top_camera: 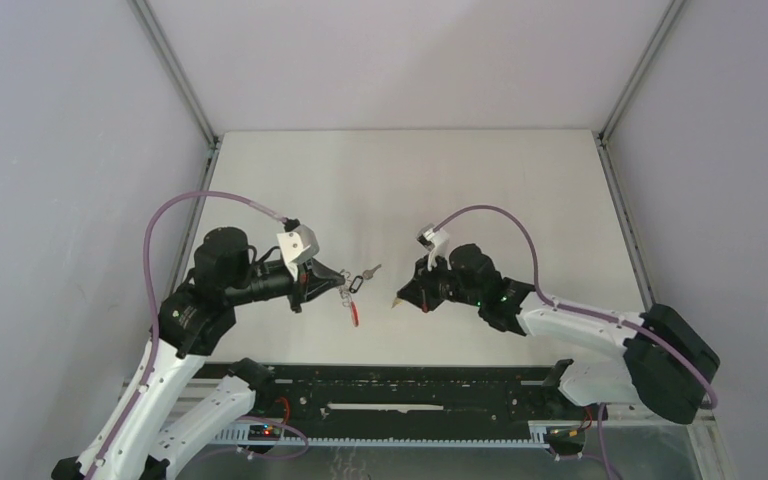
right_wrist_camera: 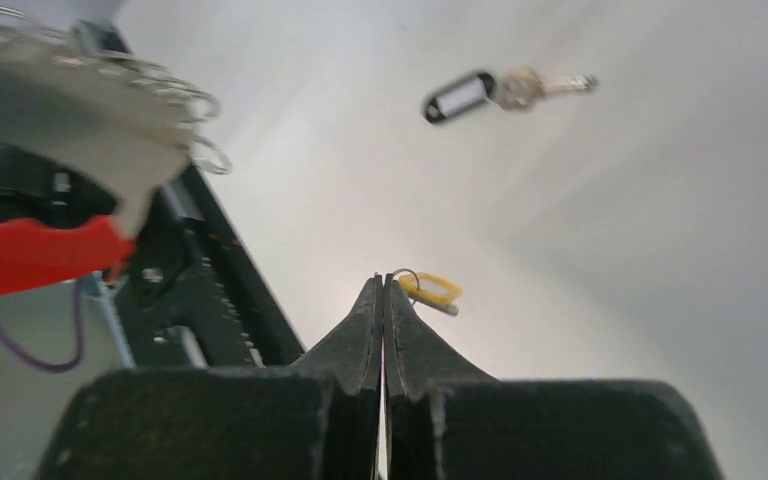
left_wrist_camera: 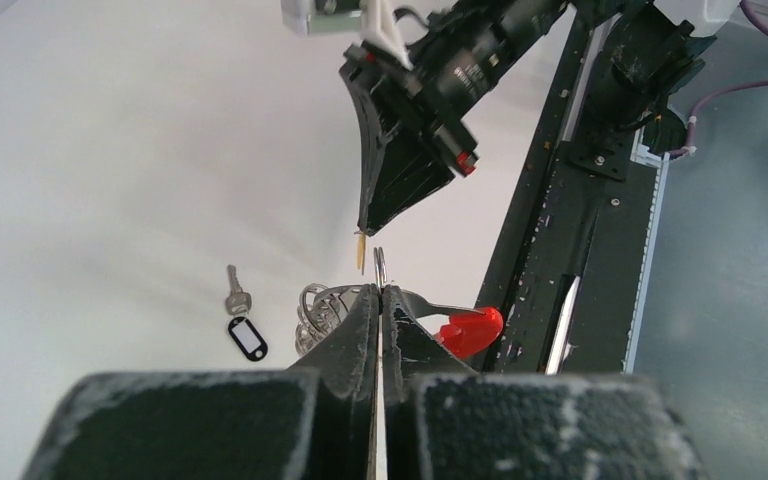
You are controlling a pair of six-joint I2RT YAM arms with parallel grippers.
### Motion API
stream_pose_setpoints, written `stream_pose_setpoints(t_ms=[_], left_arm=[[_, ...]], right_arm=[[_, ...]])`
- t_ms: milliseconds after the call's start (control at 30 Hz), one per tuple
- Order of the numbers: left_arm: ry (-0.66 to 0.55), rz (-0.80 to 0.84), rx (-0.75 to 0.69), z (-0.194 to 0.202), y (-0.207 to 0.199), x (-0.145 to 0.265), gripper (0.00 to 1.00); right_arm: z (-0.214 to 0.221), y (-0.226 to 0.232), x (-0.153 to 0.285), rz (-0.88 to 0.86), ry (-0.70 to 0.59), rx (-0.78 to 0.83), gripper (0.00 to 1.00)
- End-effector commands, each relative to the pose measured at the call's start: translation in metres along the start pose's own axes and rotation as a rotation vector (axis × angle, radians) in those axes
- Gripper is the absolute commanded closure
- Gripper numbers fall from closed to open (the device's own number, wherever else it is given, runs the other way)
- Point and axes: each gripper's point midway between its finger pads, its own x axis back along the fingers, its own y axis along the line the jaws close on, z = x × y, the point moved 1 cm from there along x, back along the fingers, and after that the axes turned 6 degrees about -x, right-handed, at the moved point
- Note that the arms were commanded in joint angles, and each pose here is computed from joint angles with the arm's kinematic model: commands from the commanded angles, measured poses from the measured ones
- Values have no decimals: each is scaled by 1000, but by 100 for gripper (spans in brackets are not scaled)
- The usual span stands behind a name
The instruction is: Put the keys on the keyring
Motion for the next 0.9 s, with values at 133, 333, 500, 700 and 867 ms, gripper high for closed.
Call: stream_pose_setpoints(t_ms=[133,333,500,700,867], left_arm=[[-13,-4,-33,-1,0,1,100],[-17,-4,-35,-4,0,1,100],[-15,-1,-33,-3,0,1,100],[-15,1,-33,-2,0,0,100],[-18,6,-32,-4,-1,0,100]], right_arm=[[2,-47,-25,117,-59,-12,100],[21,-81,-39,201,-23,-55,100],[28,-95,-43,226,-17,-85,100],[31,-104,-44,232,-8,-118,96],[32,-104,-41,241,2,-114,76]])
